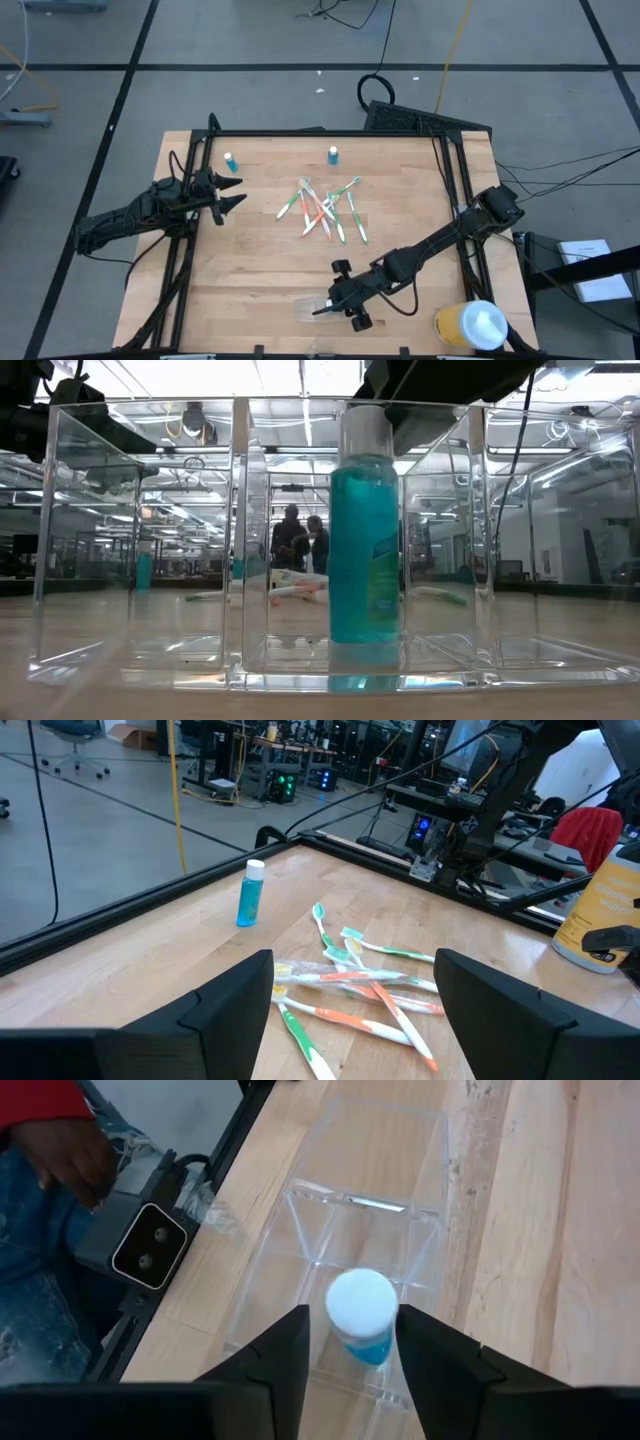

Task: Pick & Place toothbrushing station
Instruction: Put the blue mouthwash bottle into the transparent organizer

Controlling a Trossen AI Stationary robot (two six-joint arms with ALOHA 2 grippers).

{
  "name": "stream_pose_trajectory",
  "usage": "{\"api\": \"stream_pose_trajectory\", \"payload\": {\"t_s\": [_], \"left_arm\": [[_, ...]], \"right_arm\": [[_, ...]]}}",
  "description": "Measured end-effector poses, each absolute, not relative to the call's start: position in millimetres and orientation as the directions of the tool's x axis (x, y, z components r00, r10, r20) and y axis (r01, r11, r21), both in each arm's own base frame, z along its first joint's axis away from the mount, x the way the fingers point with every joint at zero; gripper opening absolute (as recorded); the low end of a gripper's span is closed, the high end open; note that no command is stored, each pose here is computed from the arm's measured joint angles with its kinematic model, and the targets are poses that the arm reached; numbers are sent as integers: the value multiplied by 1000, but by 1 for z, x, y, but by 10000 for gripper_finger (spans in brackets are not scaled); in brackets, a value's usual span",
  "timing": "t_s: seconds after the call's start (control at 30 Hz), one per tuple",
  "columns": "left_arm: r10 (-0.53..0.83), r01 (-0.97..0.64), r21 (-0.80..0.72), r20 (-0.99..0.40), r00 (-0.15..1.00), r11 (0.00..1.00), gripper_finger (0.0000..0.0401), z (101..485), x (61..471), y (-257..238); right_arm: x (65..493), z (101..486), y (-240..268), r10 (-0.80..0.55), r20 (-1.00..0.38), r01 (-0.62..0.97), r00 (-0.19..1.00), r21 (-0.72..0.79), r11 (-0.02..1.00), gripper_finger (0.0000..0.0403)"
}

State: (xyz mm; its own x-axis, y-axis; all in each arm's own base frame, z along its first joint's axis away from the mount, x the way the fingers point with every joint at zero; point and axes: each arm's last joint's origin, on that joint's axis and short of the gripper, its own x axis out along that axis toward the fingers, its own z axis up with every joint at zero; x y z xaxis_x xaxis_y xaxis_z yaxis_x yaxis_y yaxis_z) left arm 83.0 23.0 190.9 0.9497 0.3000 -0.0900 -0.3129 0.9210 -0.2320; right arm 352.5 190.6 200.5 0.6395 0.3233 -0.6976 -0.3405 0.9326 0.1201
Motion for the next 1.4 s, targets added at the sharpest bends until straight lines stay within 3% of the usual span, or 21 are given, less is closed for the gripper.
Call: {"api": "stream_pose_trajectory", "payload": {"t_s": [0.5, 0.9, 1.03, 1.2, 1.4], "left_arm": [[300, -313, -232, -90, 950, 921, 283, 191, 83, 23], [300, -313, -232, -90, 950, 921, 283, 191, 83, 23], [300, -313, -232, -90, 950, 921, 283, 191, 83, 23], [300, -313, -232, -90, 950, 921, 283, 191, 83, 23], [300, -313, -232, -90, 950, 921, 283, 191, 83, 23]], "right_arm": [[352, 204, 190, 326, -690, -375, 646, 85, 923, 146], [322, 275, 157, 306, -639, -345, 706, 68, 936, 140], [304, 287, 142, 171, -653, -232, 738, -7, 973, 133], [275, 273, 119, -23, -569, -44, 822, -104, 994, 126], [240, 247, 68, -174, -396, 190, 902, 0, 982, 123]]}}
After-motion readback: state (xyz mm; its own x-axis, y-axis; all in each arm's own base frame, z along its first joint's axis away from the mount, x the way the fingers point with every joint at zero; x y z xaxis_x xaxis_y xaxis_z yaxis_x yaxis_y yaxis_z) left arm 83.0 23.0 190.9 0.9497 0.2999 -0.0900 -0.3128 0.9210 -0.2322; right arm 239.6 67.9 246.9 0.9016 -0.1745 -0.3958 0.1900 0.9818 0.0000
